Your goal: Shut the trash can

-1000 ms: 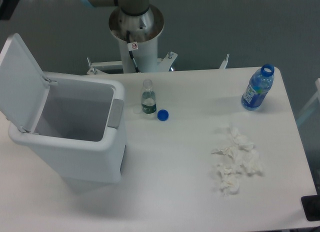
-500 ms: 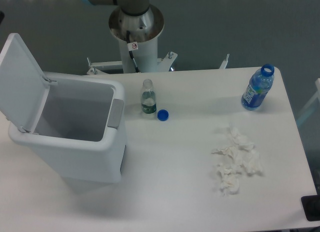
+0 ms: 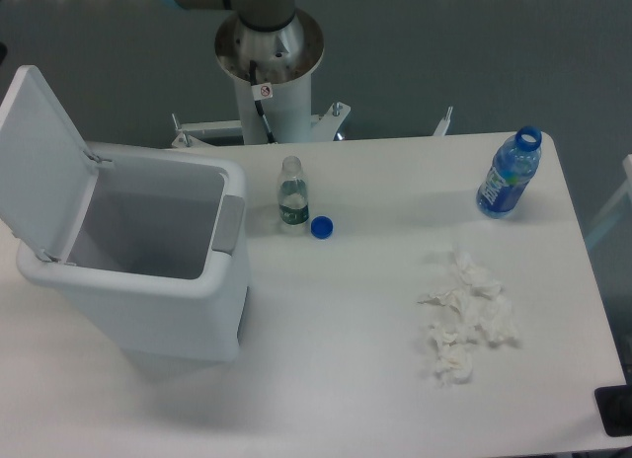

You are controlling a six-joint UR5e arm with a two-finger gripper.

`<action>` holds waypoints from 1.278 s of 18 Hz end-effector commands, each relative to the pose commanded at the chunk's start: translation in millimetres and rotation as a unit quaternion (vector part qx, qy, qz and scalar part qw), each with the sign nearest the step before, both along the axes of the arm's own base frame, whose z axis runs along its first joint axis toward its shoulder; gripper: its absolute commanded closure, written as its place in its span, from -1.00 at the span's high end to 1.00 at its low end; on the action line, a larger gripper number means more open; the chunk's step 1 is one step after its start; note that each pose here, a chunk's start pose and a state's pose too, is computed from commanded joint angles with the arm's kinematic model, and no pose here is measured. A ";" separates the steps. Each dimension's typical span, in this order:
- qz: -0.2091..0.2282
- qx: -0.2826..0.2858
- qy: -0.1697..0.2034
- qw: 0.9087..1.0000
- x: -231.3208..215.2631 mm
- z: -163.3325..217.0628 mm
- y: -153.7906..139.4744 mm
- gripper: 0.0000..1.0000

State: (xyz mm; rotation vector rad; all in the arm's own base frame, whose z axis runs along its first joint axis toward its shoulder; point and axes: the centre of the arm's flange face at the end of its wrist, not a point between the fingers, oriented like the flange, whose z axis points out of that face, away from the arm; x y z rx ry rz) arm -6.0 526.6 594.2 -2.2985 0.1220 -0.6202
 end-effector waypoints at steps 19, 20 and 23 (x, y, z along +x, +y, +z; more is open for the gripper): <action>0.097 -0.027 0.073 0.992 -76.3 -9.8 -14.6 1.00; 0.112 -0.036 0.096 0.988 -80.4 -12.2 -18.5 1.00; 0.127 -0.054 0.143 0.980 -89.5 -20.3 -22.2 1.00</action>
